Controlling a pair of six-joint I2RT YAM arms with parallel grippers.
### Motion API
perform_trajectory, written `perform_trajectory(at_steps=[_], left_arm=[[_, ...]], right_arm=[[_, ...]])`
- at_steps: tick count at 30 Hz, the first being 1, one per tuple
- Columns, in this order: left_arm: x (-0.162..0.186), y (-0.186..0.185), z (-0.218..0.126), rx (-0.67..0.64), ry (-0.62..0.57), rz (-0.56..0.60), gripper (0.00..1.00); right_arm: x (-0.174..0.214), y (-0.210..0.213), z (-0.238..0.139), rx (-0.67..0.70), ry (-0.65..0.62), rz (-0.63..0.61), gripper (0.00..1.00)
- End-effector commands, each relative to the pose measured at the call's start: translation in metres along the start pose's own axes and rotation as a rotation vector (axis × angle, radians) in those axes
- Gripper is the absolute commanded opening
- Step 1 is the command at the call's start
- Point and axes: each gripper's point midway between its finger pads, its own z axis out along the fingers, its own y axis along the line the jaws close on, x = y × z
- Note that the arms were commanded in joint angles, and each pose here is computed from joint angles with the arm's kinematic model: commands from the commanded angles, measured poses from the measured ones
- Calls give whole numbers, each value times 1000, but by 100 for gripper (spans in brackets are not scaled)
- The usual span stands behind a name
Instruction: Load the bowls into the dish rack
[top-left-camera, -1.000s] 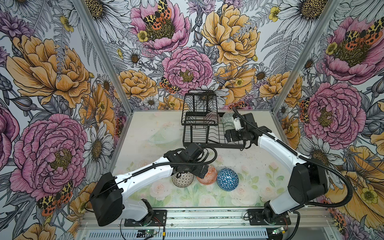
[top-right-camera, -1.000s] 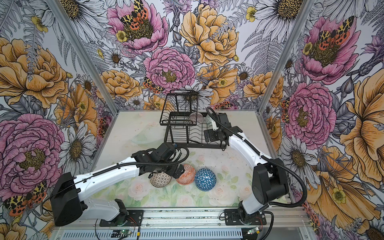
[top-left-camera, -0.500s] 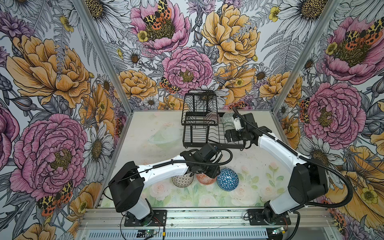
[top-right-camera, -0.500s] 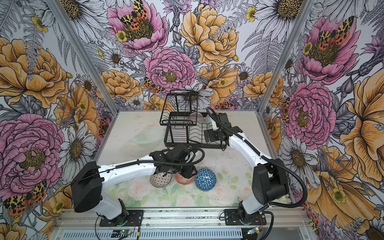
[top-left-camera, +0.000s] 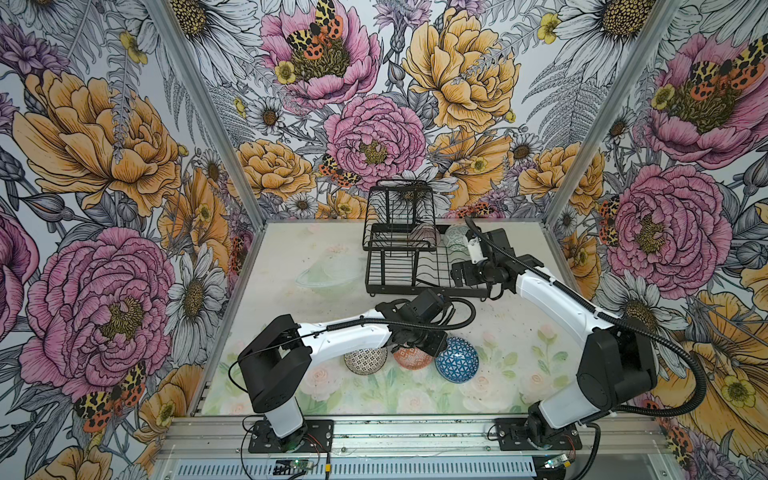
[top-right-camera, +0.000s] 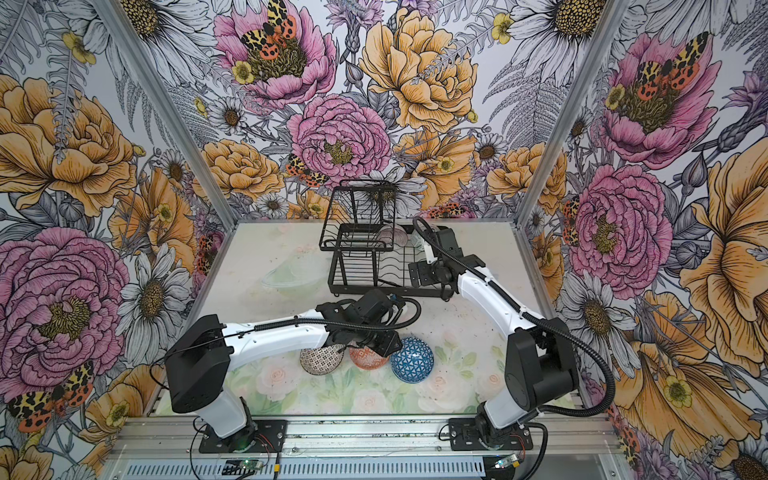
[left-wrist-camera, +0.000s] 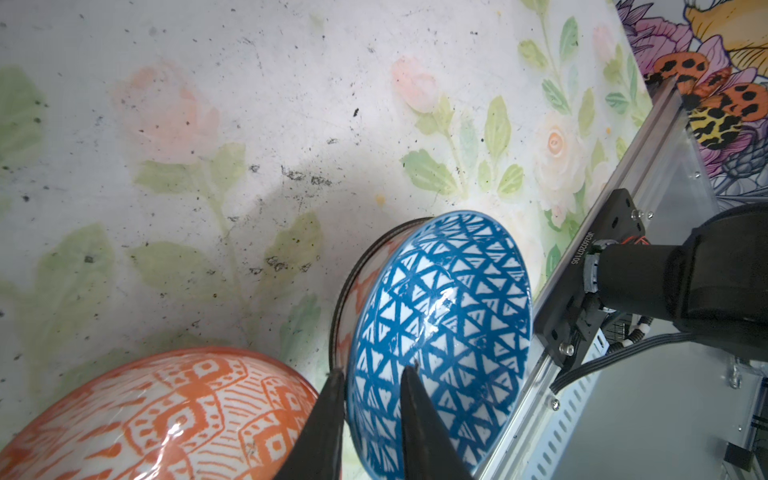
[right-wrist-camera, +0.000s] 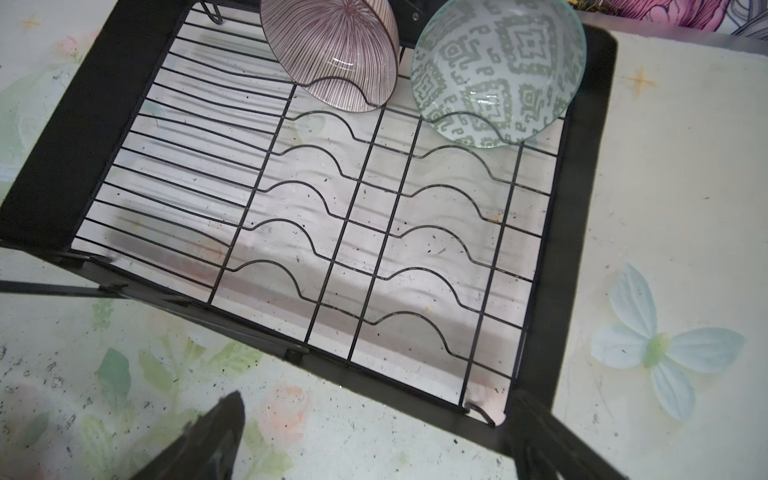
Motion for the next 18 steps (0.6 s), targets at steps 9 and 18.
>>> perform_trajectory(at_steps=[9,18], left_arm=[[-9,-12,3,21,-11,-9,13],[-14,-5,-7,-40,-29,12,6]], right_arm=[[-5,-4,-12,1,-46,23,100],[-3,-5,-13,-1,-50,25,99]])
